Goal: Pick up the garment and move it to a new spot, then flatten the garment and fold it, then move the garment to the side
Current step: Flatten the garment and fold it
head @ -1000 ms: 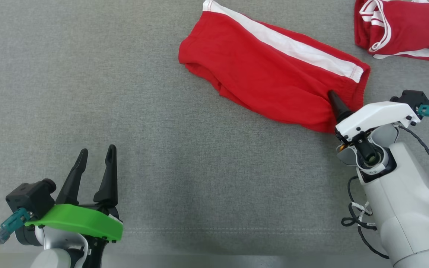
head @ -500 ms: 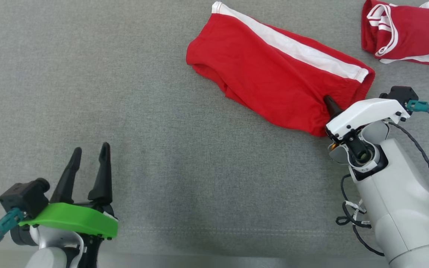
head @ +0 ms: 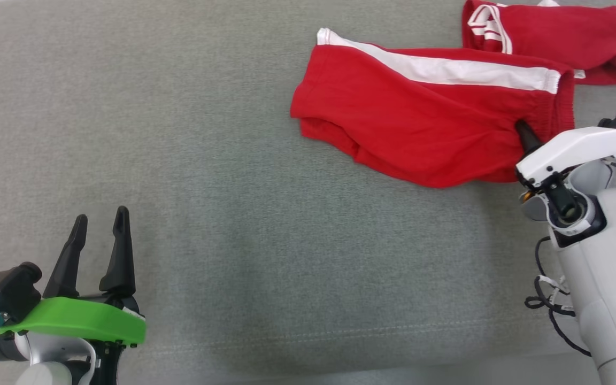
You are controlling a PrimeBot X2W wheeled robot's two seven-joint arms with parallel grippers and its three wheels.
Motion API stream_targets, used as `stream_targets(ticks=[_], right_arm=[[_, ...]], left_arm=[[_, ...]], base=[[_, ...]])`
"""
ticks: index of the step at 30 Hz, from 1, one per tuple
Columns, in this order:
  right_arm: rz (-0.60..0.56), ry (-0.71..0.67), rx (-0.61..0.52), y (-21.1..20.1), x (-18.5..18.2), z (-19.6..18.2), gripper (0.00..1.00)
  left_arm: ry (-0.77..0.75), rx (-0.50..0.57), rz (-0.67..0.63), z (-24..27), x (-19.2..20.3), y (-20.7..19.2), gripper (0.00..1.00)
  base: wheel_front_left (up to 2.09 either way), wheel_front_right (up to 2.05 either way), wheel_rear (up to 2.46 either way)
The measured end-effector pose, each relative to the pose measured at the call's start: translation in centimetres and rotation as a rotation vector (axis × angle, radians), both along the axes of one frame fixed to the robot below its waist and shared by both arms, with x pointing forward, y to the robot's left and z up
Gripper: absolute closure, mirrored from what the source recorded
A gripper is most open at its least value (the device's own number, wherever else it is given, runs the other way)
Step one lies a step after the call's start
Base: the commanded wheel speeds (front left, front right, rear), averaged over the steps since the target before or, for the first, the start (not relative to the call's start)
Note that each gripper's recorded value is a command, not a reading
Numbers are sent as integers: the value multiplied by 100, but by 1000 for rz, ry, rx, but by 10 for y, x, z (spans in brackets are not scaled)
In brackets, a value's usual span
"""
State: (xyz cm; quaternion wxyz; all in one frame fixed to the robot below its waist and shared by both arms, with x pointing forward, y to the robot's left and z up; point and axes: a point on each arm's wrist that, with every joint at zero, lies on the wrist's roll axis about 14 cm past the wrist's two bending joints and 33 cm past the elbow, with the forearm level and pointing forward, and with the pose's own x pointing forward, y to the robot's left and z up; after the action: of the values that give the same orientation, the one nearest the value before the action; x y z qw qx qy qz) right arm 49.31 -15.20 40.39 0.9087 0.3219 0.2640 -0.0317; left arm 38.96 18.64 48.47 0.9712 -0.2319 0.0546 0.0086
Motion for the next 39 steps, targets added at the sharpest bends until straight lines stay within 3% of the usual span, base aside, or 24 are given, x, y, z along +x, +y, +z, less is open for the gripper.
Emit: stream_targets(ticks=[12,17,26,31,39], right_arm=[[-78,92,-82,-75,-39,-18,100],[-82,62,-74,-79,-35,-9,100],[48,-39,18,-21,-12,23,100],[177,-105,68,30,2,51,100],[342,-147,16,80,21,71,100]], left_arm=[[-15,-19,-76,5,17,-23,0],[5,-27,-96,-1,21,-30,0],[35,-39,-111,-8,15,-37,0],[39,-42,-95,-7,10,-33,0],[54,-49,-67,-9,3,-27,0]], base=[[0,0,0],[0,0,0],[0,0,0],[0,0,0],[0,0,0]])
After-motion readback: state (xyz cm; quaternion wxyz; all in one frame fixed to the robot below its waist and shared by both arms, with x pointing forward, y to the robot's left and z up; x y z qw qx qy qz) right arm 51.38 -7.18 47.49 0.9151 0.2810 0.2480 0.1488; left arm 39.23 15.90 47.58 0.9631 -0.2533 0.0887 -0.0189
